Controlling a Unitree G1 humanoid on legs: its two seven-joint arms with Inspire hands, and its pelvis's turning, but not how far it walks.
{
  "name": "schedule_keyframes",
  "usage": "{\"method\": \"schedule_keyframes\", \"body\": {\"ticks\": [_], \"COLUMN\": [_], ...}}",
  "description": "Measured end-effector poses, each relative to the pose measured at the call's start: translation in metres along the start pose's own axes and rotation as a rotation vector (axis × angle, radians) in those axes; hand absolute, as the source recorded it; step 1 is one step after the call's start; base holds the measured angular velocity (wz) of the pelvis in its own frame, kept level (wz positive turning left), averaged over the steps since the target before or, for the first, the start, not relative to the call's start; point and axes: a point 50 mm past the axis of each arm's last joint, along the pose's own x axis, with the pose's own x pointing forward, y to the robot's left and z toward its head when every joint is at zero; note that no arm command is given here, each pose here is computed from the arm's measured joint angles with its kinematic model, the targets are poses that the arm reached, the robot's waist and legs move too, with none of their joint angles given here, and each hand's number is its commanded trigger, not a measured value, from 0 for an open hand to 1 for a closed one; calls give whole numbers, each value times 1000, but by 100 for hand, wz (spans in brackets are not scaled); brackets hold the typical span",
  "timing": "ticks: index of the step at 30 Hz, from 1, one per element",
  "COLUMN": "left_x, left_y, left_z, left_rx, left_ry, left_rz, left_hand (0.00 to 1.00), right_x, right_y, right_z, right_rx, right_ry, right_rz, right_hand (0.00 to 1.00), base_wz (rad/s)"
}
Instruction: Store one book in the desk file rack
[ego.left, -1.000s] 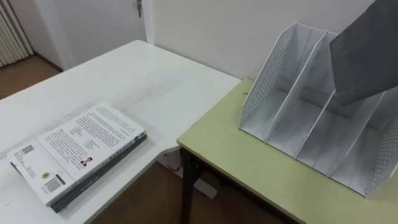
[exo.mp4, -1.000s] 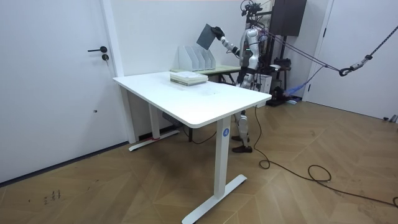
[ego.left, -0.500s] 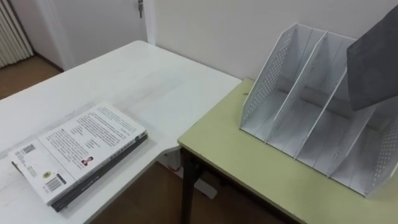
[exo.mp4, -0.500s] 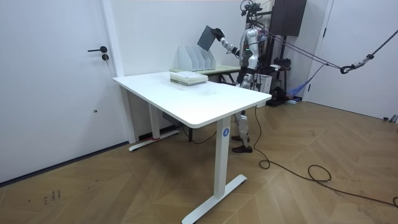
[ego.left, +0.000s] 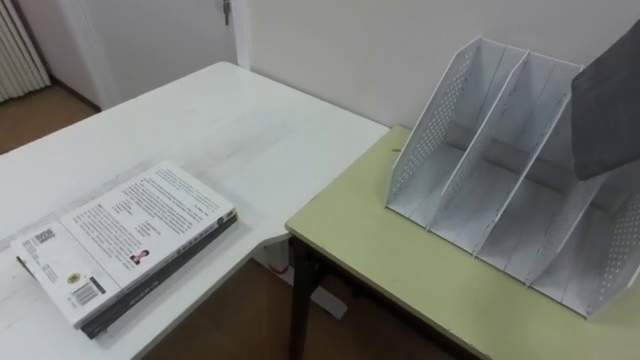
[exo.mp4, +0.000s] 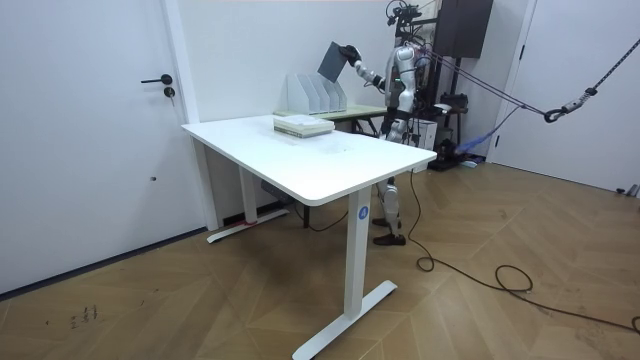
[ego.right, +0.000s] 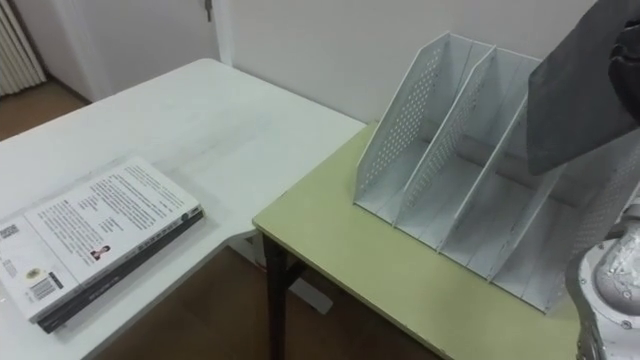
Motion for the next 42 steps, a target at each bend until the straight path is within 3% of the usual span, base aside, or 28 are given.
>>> {"method": "schedule_keyframes", "body": {"ticks": [20, 42], "left_x": [0, 1], "left_y": [1, 0], "left_z": [-1, 1], "left_rx": [3, -12], "left_ry": [5, 4], "left_rz": [35, 33], "left_hand": [0, 0], "right_x": [6, 7], "right_y": [1, 3], "right_z": [-4, -53], "right_rx": [-1, -45], "right_ry": [13, 260], "right_rz": [-83, -47], "right_hand": [100, 100], "base_wz": [0, 1]}}
